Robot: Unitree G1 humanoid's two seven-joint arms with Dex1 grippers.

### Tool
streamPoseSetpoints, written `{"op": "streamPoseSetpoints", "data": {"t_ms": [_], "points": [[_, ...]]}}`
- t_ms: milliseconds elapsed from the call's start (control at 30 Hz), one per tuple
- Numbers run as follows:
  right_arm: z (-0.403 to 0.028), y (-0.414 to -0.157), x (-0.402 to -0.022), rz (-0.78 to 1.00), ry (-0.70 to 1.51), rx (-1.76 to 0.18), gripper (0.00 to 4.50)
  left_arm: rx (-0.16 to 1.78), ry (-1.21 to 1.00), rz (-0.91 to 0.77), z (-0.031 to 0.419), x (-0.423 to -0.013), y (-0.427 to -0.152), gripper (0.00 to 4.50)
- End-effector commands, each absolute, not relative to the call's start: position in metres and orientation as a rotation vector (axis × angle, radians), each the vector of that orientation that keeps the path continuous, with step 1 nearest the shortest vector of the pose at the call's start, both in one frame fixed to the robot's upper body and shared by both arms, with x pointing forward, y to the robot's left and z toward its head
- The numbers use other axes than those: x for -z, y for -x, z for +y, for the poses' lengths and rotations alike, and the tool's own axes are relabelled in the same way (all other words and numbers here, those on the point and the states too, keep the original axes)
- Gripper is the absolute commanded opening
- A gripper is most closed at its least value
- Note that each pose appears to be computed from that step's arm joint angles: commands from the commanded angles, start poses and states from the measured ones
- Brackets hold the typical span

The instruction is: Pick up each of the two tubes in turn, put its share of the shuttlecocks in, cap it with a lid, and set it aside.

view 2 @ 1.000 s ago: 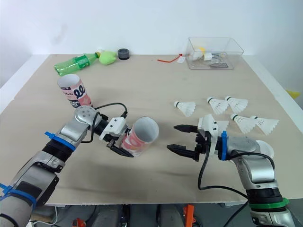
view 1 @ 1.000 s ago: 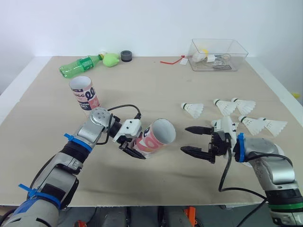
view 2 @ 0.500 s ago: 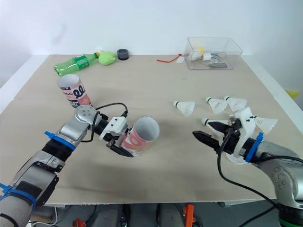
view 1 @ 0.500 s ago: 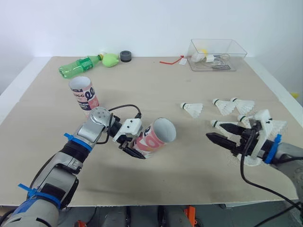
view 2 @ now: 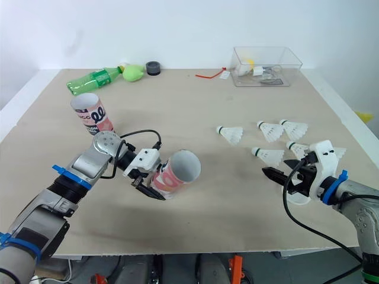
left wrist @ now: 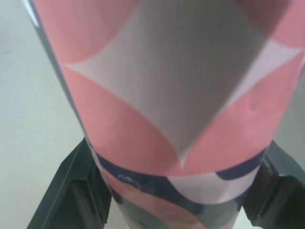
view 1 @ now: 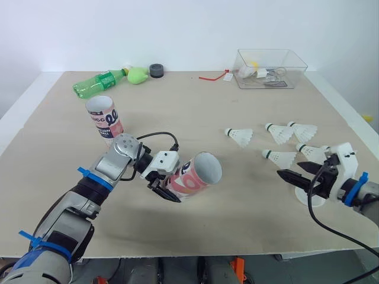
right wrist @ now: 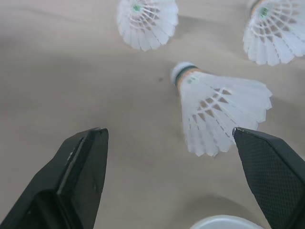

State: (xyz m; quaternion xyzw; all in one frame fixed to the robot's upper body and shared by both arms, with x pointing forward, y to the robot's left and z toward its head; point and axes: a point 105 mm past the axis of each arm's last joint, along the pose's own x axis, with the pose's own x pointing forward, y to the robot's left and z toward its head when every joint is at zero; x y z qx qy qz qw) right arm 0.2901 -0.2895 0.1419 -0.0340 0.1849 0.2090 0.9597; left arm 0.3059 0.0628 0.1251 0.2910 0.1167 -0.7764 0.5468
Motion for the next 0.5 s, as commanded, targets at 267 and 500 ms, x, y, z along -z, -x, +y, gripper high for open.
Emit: {"op": "streamPoseSetpoints", "data": {"t_ms": [267, 500], "points": [[-0.289, -0.311, -0.146, 0.316, 0.120, -0.385, 4.50, 1.802, -0.718, 0.256, 0.063, -0.138, -0.315, 2.86], [-0.290, -0.320, -0.144, 0.310, 0.124, -0.365, 2.66, 1.785, -0.725, 0.245, 0.063, -0.139, -0.319, 2.84]]}}
